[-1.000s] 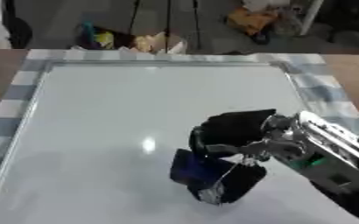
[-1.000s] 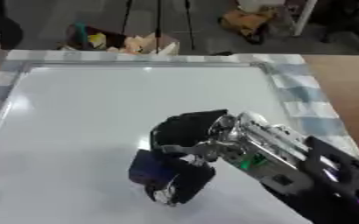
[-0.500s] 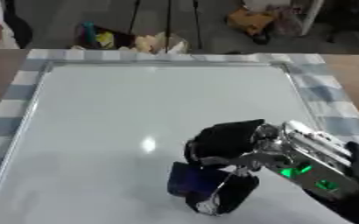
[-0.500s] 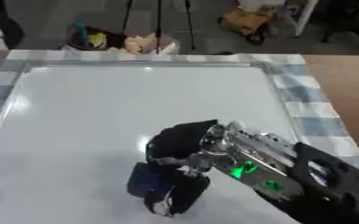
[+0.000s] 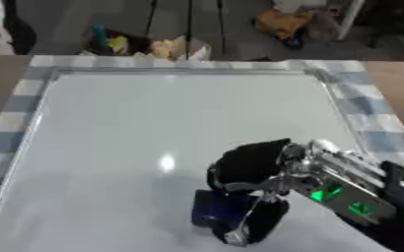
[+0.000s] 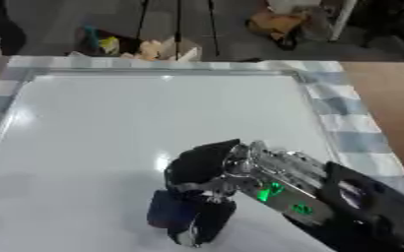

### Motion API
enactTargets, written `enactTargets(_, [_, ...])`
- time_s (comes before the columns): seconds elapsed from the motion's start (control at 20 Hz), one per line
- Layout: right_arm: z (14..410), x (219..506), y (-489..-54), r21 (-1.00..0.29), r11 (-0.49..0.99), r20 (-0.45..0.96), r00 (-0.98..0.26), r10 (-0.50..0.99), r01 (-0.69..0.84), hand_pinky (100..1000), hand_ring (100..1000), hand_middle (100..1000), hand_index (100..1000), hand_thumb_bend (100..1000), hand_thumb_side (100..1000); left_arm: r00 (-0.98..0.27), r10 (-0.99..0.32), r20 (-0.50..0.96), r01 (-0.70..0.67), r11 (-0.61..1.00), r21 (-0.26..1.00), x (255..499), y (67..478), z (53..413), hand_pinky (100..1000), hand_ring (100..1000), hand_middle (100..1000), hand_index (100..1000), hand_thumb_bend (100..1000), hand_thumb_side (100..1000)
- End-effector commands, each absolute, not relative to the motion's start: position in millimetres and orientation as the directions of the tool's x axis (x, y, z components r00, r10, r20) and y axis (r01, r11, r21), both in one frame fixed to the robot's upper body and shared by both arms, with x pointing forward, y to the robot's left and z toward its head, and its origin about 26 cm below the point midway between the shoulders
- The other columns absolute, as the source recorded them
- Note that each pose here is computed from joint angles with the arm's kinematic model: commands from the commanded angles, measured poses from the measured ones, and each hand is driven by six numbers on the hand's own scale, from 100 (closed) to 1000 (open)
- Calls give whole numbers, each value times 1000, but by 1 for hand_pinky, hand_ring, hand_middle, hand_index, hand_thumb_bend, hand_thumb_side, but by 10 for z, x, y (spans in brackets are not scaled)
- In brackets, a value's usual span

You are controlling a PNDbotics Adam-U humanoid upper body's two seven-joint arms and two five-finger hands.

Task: Wipe the whiteboard clean with a brush.

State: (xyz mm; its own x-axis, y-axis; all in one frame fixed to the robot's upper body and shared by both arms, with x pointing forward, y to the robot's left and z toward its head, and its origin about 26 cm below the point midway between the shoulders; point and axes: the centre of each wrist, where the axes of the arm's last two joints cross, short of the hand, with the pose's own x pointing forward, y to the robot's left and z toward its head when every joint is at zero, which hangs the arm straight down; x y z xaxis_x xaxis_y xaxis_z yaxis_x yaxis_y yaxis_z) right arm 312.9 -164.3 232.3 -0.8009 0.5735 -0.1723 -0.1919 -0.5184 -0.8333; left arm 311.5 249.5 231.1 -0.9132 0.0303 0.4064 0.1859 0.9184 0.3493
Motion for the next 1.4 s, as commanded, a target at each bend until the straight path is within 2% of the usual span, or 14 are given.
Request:
enactTargets(0.05, [2358,3161,-1692,-822,-542,-201,-801,564,-175,583,674,516,574,100,506,-924,30,381,180,913,365,3085,2489,2381,361,662,545,708,116,965])
enactTargets(0.3, [2312,3191,-1708,-811,-558,-201,-811,549,-176,610,719,568,605,100,575,-924,30,381,180,913,365,3085,2489,2381,361,663,546,708,116,965])
enactTargets(0.5, [2282,3208,-1725,-800,-576,-210,-820,533,-169,649,776,654,671,100,668,-924,30,381,180,913,365,3085,2488,2379,361,664,546,708,115,965])
enactTargets(0.7, [2283,3217,-1745,-792,-591,-232,-822,520,-151,664,796,685,709,100,728,-924,29,382,180,913,366,3084,2488,2376,361,664,546,708,115,965])
enactTargets(1.1, [2381,3177,-1774,-791,-604,-278,-820,500,-100,680,815,744,701,187,758,-923,30,383,182,913,366,3084,2486,2373,359,665,547,705,114,965])
enactTargets(1.4, [2552,3076,-1780,-810,-584,-312,-809,497,-47,684,817,764,692,198,776,-923,29,383,180,913,366,3084,2490,2372,358,665,548,705,113,963])
